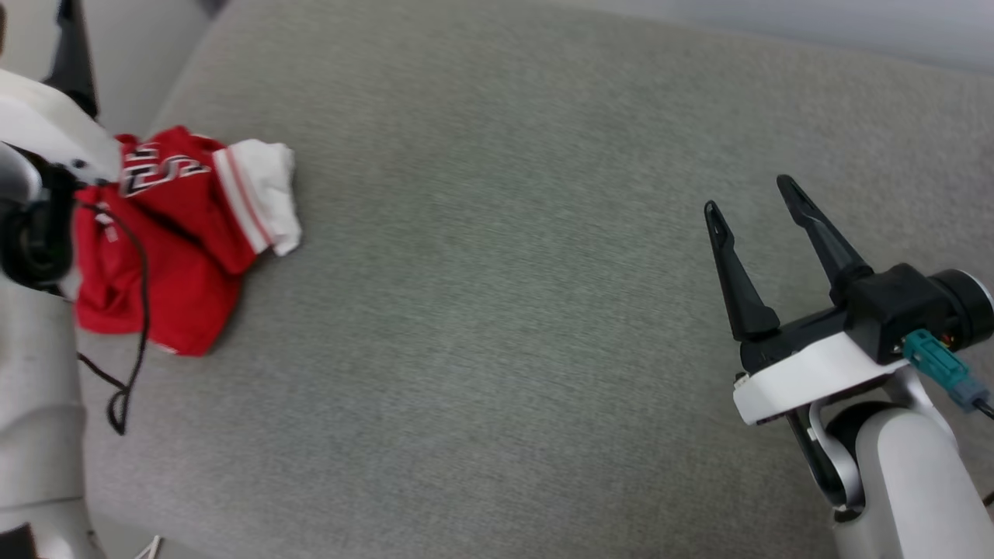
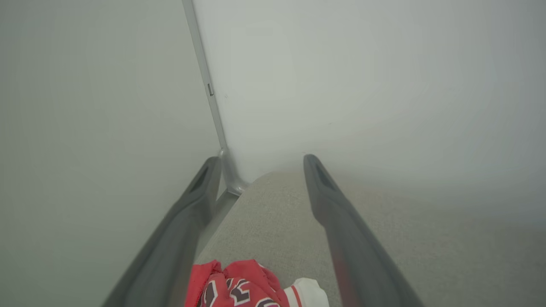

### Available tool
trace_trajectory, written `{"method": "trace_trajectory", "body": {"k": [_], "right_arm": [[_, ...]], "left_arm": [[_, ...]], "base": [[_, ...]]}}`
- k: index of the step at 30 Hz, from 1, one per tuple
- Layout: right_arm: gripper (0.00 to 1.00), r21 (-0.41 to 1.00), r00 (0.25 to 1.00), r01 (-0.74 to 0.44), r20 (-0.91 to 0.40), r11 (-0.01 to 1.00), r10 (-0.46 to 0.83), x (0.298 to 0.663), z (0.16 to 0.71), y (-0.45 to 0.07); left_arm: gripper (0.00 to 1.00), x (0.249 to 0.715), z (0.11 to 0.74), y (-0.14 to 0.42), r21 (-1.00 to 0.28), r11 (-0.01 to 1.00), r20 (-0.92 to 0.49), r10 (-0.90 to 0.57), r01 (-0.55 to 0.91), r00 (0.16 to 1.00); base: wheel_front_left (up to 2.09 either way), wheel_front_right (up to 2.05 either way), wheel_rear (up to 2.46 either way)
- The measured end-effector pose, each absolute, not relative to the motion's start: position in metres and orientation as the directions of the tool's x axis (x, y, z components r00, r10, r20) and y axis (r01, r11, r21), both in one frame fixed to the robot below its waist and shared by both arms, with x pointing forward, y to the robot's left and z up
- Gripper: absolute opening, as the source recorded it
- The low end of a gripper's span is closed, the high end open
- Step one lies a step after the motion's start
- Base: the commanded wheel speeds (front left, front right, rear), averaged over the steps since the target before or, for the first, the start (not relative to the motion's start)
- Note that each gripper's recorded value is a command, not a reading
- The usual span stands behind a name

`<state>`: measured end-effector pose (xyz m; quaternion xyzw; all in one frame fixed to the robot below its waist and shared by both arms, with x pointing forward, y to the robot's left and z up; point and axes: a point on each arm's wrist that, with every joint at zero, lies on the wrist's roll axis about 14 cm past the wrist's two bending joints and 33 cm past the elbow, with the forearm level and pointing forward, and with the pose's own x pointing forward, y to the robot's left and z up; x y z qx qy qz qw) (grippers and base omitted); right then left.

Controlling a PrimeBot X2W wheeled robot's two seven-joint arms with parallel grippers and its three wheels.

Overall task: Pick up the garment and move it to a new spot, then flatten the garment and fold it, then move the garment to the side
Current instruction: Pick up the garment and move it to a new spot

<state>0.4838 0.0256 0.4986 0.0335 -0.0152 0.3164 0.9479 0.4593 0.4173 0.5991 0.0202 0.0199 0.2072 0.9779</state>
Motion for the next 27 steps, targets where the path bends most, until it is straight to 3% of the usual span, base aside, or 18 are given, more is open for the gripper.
{"method": "trace_trajectory", "body": {"k": [3, 6, 12, 17, 22, 23, 24, 25, 27], "right_arm": [[1.00, 0.063, 0.819, -0.574, 0.032, 0.816, 0.573, 0.492, 0.486, 0.013], [1.00, 0.073, 0.836, -0.547, 0.012, 0.834, 0.548, 0.498, 0.473, 0.001], [1.00, 0.082, 0.858, -0.511, -0.012, 0.856, 0.514, 0.504, 0.457, -0.014], [1.00, 0.088, 0.868, -0.491, -0.031, 0.866, 0.495, 0.507, 0.448, -0.023], [1.00, 0.085, 0.875, -0.479, -0.035, 0.874, 0.483, 0.509, 0.447, -0.028], [1.00, 0.082, 0.876, -0.478, -0.035, 0.875, 0.482, 0.509, 0.447, -0.029], [1.00, 0.080, 0.876, -0.478, -0.033, 0.875, 0.481, 0.509, 0.448, -0.029], [1.00, 0.077, 0.876, -0.478, -0.031, 0.875, 0.481, 0.509, 0.450, -0.030], [1.00, 0.060, 0.876, -0.480, -0.024, 0.875, 0.482, 0.509, 0.453, -0.030]], "left_arm": [[1.00, 0.473, 0.559, 0.420, 0.045, 0.923, -0.225, 0.382, -0.382, 0.896], [1.00, 0.471, 0.511, 0.426, 0.057, 0.924, -0.447, 0.361, -0.377, 0.819], [1.00, 0.430, 0.423, 0.429, 0.063, 0.914, -0.782, 0.295, -0.400, 0.550], [1.00, 0.400, 0.378, 0.419, -0.002, 0.880, -0.892, 0.213, -0.475, 0.398], [1.00, 0.395, 0.367, 0.417, -0.044, 0.842, -0.899, 0.201, -0.538, 0.389], [0.77, 0.396, 0.366, 0.415, -0.057, 0.837, -0.897, 0.197, -0.544, 0.397], [0.47, 0.398, 0.367, 0.416, -0.068, 0.831, -0.888, 0.202, -0.552, 0.413], [0.00, 0.399, 0.368, 0.416, -0.073, 0.827, -0.881, 0.208, -0.557, 0.425], [0.00, 0.400, 0.371, 0.416, -0.078, 0.827, -0.871, 0.215, -0.556, 0.442]], "base": [[0.00, 0.00, 0.00], [0.00, 0.00, 0.00], [0.00, 0.00, 0.00], [0.00, 0.00, 0.00], [0.00, 0.00, 0.00], [0.00, 0.00, 0.00], [0.00, 0.00, 0.00], [0.00, 0.00, 0.00], [0.00, 0.00, 0.00]]}}
